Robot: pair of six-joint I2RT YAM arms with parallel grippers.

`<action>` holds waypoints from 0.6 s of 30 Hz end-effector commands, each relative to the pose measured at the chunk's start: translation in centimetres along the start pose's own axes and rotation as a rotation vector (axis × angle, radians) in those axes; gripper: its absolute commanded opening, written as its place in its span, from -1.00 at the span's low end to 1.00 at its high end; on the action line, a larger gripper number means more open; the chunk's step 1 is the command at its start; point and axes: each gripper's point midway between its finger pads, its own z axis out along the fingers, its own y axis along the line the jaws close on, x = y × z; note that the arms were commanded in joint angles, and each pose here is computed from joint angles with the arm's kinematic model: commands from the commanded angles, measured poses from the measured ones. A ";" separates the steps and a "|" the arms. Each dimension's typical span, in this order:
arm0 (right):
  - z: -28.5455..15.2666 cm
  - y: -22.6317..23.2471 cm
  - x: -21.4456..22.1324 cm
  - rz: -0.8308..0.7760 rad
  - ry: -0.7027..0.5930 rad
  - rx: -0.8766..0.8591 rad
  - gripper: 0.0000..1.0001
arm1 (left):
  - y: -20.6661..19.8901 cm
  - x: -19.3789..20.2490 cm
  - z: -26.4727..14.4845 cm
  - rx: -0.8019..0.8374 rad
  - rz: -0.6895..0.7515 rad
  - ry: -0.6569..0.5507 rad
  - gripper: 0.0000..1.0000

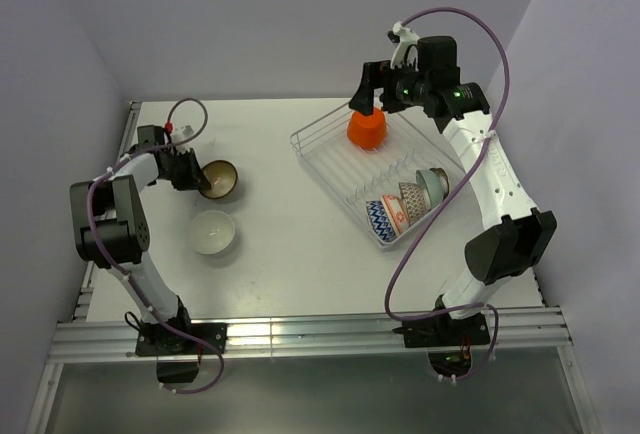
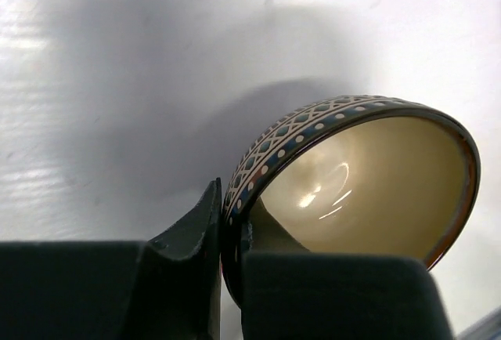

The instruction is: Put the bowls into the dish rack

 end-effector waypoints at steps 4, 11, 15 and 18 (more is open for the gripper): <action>-0.1 3.6 -0.8 0.062 -0.015 -0.155 0.99 | -11.5 -10.0 -6.6 0.348 0.071 -0.325 -0.99; -0.3 8.5 -0.8 0.161 0.005 -0.355 0.98 | -23.3 -12.0 -10.0 0.652 0.156 -0.415 -0.99; -0.2 11.0 -1.0 0.199 0.017 -0.440 0.98 | -28.8 -11.8 -11.3 0.797 0.181 -0.455 -0.99; 0.2 11.8 -0.6 0.255 0.043 -0.481 0.98 | -31.6 -11.9 -12.2 0.907 0.151 -0.470 -0.99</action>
